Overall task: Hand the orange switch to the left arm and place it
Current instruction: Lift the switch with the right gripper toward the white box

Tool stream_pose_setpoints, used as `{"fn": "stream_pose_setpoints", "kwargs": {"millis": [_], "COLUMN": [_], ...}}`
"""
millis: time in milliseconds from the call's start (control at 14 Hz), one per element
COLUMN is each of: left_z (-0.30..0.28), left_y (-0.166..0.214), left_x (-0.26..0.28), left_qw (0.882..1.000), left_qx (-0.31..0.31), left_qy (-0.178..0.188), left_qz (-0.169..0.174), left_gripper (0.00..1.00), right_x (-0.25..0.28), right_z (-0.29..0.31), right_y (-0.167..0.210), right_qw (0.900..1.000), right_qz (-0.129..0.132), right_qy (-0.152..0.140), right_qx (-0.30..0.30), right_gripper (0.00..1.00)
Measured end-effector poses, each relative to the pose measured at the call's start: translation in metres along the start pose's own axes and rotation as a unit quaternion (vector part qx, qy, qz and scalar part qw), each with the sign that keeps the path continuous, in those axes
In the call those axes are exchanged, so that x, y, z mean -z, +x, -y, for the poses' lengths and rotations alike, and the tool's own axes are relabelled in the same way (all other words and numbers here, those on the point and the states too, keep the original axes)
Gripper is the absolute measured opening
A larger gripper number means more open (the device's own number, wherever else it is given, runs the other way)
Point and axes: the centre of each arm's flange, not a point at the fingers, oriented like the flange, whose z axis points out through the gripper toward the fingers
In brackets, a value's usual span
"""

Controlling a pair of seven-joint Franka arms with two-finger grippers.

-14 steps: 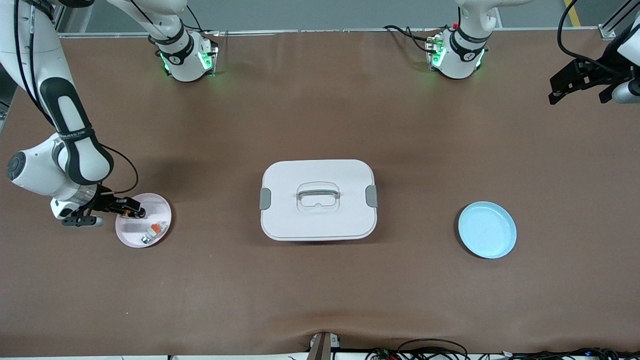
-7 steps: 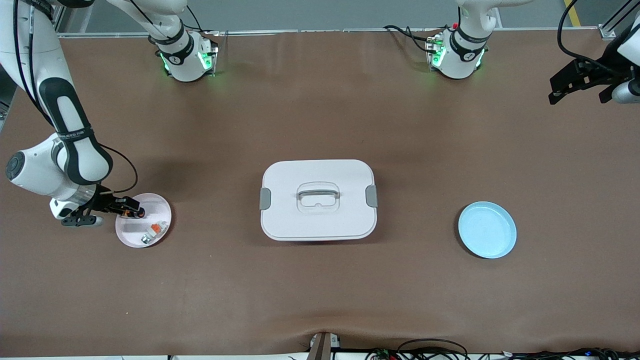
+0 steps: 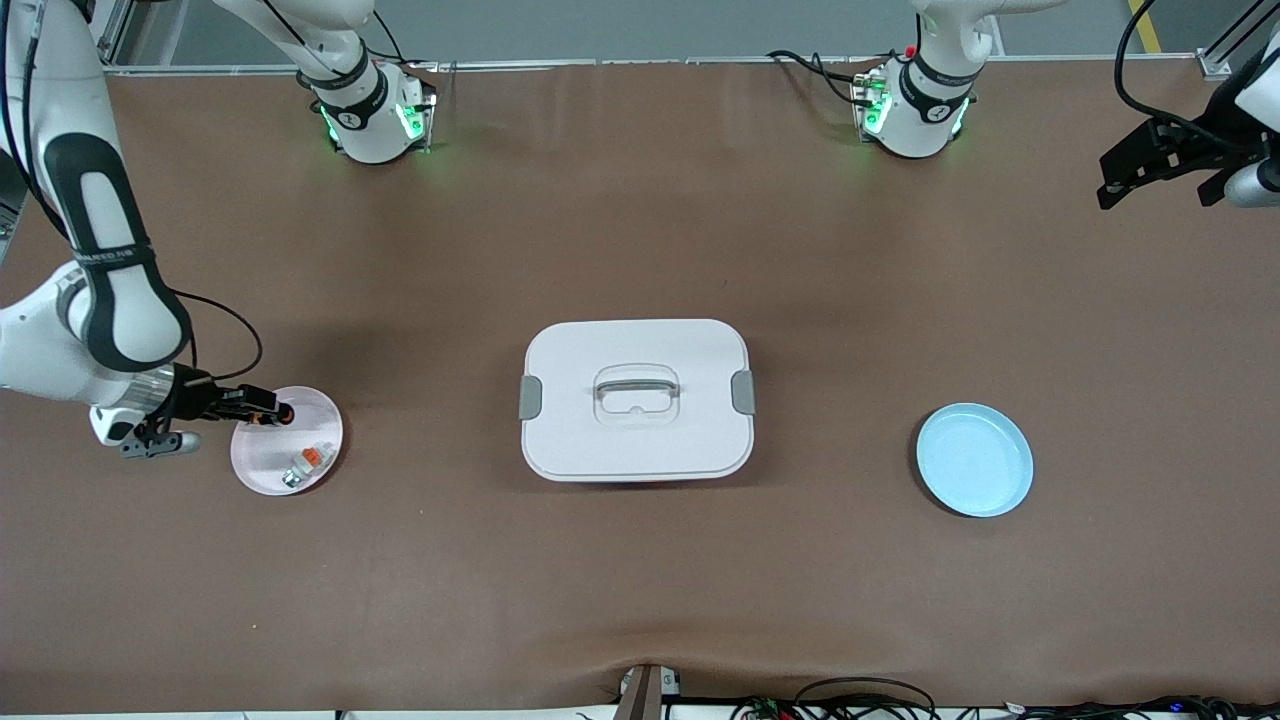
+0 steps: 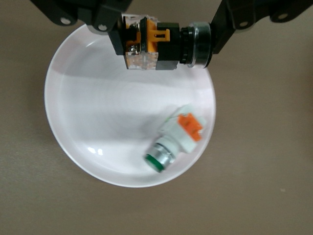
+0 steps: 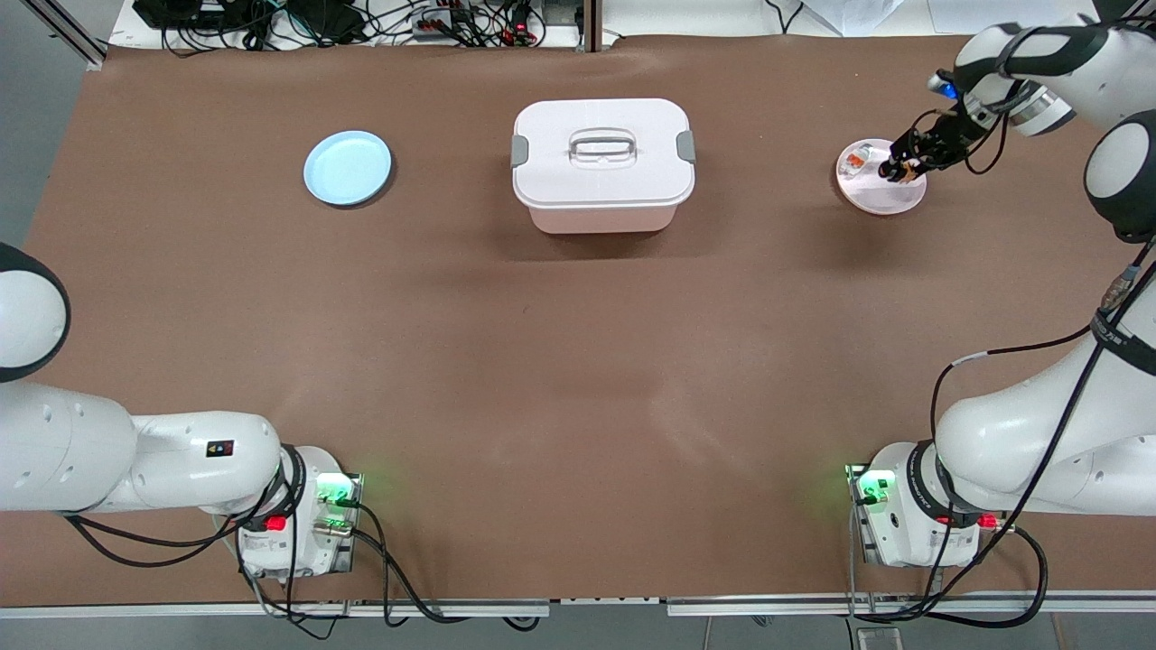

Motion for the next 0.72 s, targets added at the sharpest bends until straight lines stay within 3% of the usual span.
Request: {"fn": "stream_pose_setpoints", "kwargs": {"millis": [287,717], "left_z": [0.000,0.000], "left_y": [0.000,0.000], "left_x": [0.000,0.000], "left_qw": [1.000,1.000], "left_qx": [0.000,0.000], "left_qy": [0.000,0.000], "left_qz": [0.000,0.000], "left_gripper": [1.00,1.00], "right_x": [0.043,0.068], "right_z": [0.038,0.131], "right_y": [0.003,0.008], "right_qw": [0.998,0.985], "right_qz": [0.024,0.044], "right_qy": [0.029,0.026], "right_qx": [-0.040,-0.164], "right_gripper": [0.73,0.73]}}
